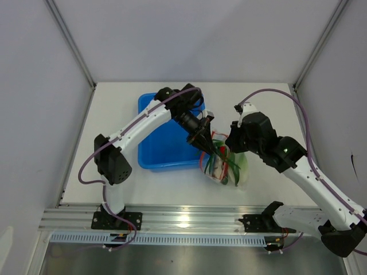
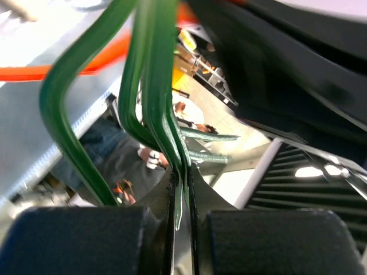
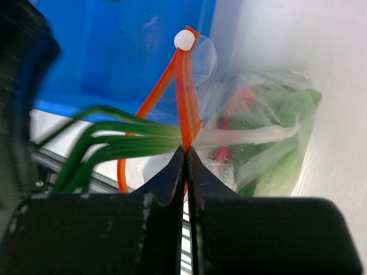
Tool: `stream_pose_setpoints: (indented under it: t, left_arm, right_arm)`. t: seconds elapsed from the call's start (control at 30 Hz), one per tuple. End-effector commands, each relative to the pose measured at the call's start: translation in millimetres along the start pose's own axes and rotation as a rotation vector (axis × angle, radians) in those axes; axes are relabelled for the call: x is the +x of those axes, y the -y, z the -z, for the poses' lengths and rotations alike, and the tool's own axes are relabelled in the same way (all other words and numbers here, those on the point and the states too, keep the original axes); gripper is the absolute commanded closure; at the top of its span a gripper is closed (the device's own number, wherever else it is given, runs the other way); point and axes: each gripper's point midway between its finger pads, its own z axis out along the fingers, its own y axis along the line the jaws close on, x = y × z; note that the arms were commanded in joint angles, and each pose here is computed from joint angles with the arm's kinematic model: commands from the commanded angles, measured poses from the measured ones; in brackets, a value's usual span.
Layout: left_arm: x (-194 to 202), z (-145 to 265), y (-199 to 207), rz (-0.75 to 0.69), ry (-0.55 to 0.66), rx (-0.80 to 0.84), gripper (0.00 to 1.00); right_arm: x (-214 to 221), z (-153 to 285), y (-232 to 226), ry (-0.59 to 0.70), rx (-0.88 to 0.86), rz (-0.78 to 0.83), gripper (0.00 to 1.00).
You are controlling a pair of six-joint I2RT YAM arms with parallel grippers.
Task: Place the food in the zip-top bag and seal the zipper
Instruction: Place the fake vegetable in the zipper food storage bag.
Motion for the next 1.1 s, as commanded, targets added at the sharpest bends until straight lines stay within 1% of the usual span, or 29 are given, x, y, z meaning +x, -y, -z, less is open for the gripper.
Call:
stream_pose_setpoints:
  t: [0.0, 0.03, 0.07, 0.17, 0.23, 0.27, 0.47, 0.53, 0.57, 0.7, 0.8, 1.07]
  left_arm:
    - [13, -5, -24, 0.072, -0.023, -0.064, 0.99]
    - [12, -6, -29, 0.060, -0.020, -0.075, 1.00]
    - [7, -10, -41, 0.084, -0.012, -0.107, 0.99]
    - [-10, -15, -50, 0.056, 0.041, -0.137, 0.99]
    - [-20, -16, -47, 0.030, 0.071, -0.139, 0.99]
    - [-28, -20, -49, 0.042, 0.068, -0.143, 0.99]
    - [-55, -28, -33, 0.000, 0.113, -0.089, 0.99]
    - [-61, -30, -28, 0.005, 0.110, -0.068, 0.99]
    - [-65, -32, -23, -0.019, 0.116, -0.052, 0.98]
    - [-81, -42, -27, -0.017, 0.116, -0.068, 0.98]
    - [-85, -47, -24, -0.038, 0.119, -0.058, 0.97]
    - [-107, -72, -37, -0.060, 0.112, -0.050, 0.97]
  right_arm:
    - [-26, 5, -17, 0.065, -0.075, -0.064, 1.00]
    - [-26, 6, -17, 0.067, -0.081, -0.081, 1.00]
    - [-27, 7, -17, 0.069, -0.083, -0.089, 1.00]
    - [-28, 10, -15, 0.059, -0.098, -0.115, 1.00]
    - [-26, 11, -15, 0.042, -0.117, -0.147, 1.00]
    - [-26, 11, -15, 0.041, -0.124, -0.157, 1.00]
    - [-26, 12, -20, 0.009, -0.173, -0.216, 1.00]
    - [-24, 12, -23, -0.008, -0.185, -0.222, 1.00]
    - [-24, 12, -24, -0.010, -0.188, -0.231, 1.00]
    - [-26, 12, -25, -0.008, -0.194, -0.241, 1.00]
    - [-25, 11, -24, -0.016, -0.189, -0.250, 1.00]
    - [-23, 6, -20, -0.030, -0.160, -0.281, 1.00]
